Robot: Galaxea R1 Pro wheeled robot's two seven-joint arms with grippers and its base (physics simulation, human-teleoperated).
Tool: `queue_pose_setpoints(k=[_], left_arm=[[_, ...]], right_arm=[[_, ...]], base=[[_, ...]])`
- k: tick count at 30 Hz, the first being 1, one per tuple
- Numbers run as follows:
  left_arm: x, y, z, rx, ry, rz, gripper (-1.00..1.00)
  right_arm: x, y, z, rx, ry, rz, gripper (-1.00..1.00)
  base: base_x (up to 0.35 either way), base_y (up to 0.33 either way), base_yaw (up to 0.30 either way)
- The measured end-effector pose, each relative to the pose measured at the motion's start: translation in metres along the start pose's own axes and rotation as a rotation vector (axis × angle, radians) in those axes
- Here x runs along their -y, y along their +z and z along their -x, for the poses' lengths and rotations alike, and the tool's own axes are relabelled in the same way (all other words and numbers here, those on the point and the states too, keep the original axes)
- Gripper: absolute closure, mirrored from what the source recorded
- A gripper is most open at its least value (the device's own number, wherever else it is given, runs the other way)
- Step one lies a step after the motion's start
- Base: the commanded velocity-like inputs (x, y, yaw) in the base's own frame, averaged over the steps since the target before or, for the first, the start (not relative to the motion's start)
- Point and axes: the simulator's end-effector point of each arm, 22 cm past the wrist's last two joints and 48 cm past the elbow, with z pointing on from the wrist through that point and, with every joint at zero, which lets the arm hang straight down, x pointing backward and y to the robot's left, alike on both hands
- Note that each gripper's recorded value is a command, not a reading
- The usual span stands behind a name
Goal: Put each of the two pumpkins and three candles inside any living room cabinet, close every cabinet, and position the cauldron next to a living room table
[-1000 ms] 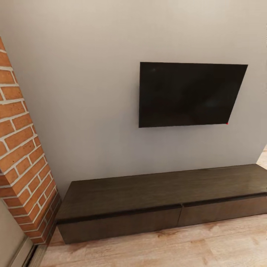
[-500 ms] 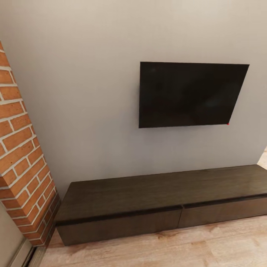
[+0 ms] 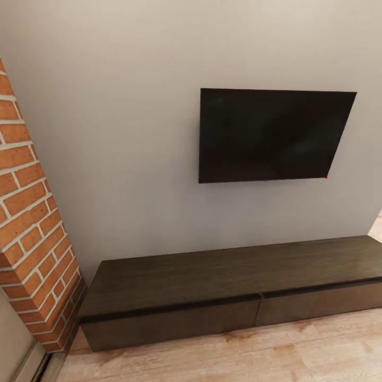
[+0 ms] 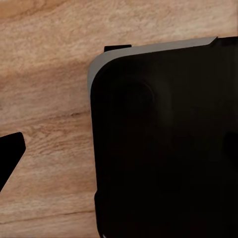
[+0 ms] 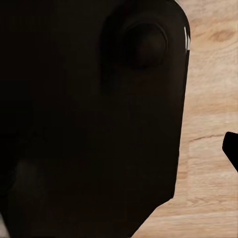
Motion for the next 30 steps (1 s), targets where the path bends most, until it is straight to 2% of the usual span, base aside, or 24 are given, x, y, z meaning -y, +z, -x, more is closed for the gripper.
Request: queue_pose_setpoints(k=[5, 12, 19, 26, 30], left_arm=[[0.001, 0.000, -0.001, -0.003, 0.011, -0.005, -1.00], [0.002, 0.000, -0.001, -0.004, 0.015, -0.004, -1.00], [0.004, 0.000, -0.001, -0.004, 0.015, -0.006, -1.00], [0.004, 0.000, 0.000, -0.002, 0.014, -0.005, -1.00], [0.004, 0.000, 0.000, 0.000, 0.014, -0.006, -1.00]], right_arm=[[-0.023, 0.000, -0.004, -0.008, -0.005, 0.032, -1.00], [-0.030, -0.001, -0.007, -0.015, 0.000, 0.041, -1.00], [-0.039, -0.001, -0.010, -0.021, -0.011, 0.054, -1.00], [-0.041, -0.001, -0.012, -0.026, -0.018, 0.057, -1.00], [-0.041, -0.001, -0.013, -0.027, -0.010, 0.056, -1.00]], base=[[0.000, 0.000, 0.000], [0.000, 0.000, 0.033], [0.000, -0.017, 0.222], [0.002, -0.143, 0.270], [0.139, -0.014, 0.110]])
